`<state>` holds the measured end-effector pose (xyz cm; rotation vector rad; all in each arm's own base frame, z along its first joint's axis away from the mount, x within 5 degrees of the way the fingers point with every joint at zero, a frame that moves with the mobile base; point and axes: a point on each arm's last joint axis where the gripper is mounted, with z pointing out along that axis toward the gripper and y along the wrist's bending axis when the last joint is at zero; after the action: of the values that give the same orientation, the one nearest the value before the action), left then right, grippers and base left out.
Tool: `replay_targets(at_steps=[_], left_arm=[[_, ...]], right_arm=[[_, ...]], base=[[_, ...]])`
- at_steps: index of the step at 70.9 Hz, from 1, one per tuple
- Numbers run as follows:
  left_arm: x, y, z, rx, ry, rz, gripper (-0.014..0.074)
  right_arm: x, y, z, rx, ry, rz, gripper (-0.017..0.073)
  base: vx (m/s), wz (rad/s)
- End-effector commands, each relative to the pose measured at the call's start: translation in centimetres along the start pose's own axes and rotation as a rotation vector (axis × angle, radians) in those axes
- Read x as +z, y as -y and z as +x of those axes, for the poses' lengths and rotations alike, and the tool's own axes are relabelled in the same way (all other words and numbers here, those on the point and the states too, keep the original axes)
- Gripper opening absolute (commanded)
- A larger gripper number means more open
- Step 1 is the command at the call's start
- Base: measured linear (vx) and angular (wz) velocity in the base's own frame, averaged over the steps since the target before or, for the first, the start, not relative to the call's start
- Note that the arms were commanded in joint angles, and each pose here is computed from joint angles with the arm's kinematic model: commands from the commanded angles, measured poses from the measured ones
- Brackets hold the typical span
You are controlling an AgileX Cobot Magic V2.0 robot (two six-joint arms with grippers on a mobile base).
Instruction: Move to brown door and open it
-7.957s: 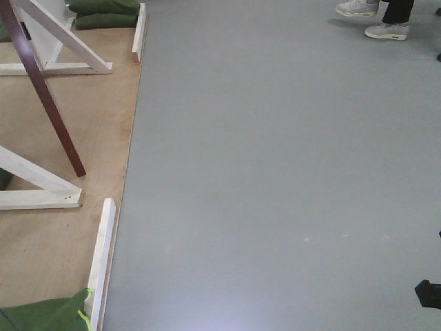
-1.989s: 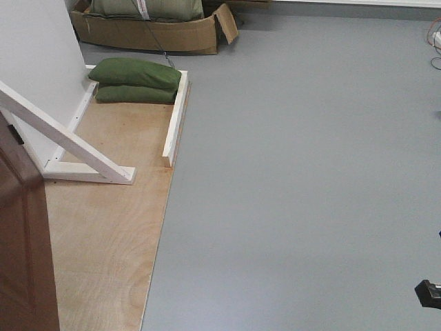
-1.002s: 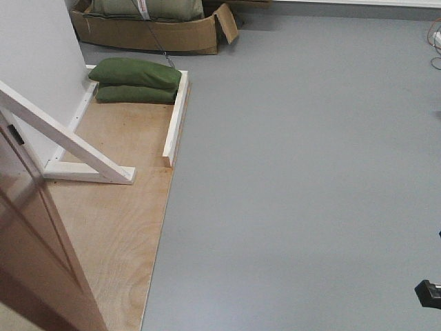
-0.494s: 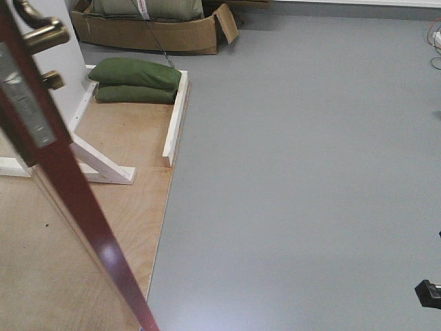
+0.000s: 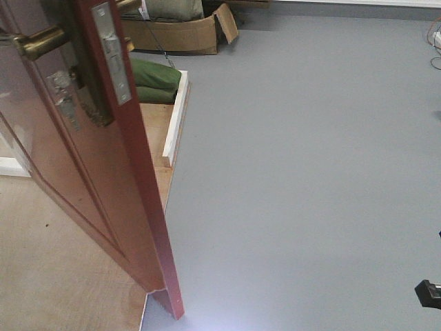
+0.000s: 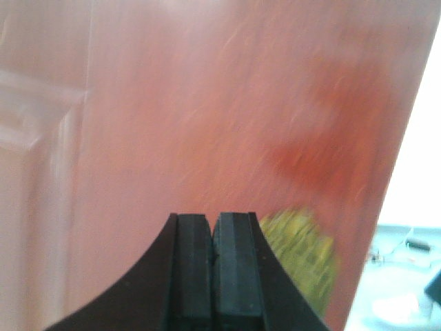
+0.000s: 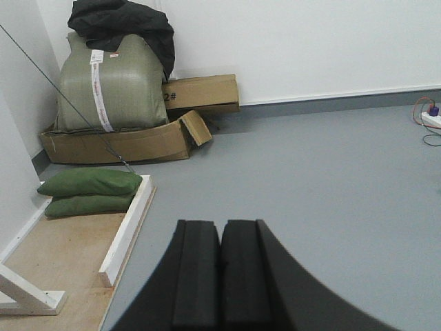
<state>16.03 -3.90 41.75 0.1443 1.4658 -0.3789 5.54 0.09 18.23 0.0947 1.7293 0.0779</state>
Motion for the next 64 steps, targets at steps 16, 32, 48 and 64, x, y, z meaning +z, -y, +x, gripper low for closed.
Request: replay_targets(at_steps=[16,32,48,64], left_arm=[[-0.18,0.31,-0.96,-0.008,0.031,0.012,0.0011],[-0.18,0.31,-0.96,-0.008,0.031,0.012,0.0011],[-0.18,0.31,-0.96,-0.008,0.031,0.012,0.0011],[-0.18,0.31,-0.96,-0.008,0.031,0.012,0.0011]], right_arm=[[-0.07,0.02,-0.7,-0.013,0.086,0.001,0.0],[-0.07,0.02,-0.7,-0.013,0.086,0.001,0.0],[-0.07,0.02,-0.7,-0.013,0.086,0.001,0.0],[-0.07,0.02,-0.7,-0.013,0.086,0.001,0.0]], base=[[0.0,0.0],[0.0,0.0],[0.0,0.0],[0.0,0.0]])
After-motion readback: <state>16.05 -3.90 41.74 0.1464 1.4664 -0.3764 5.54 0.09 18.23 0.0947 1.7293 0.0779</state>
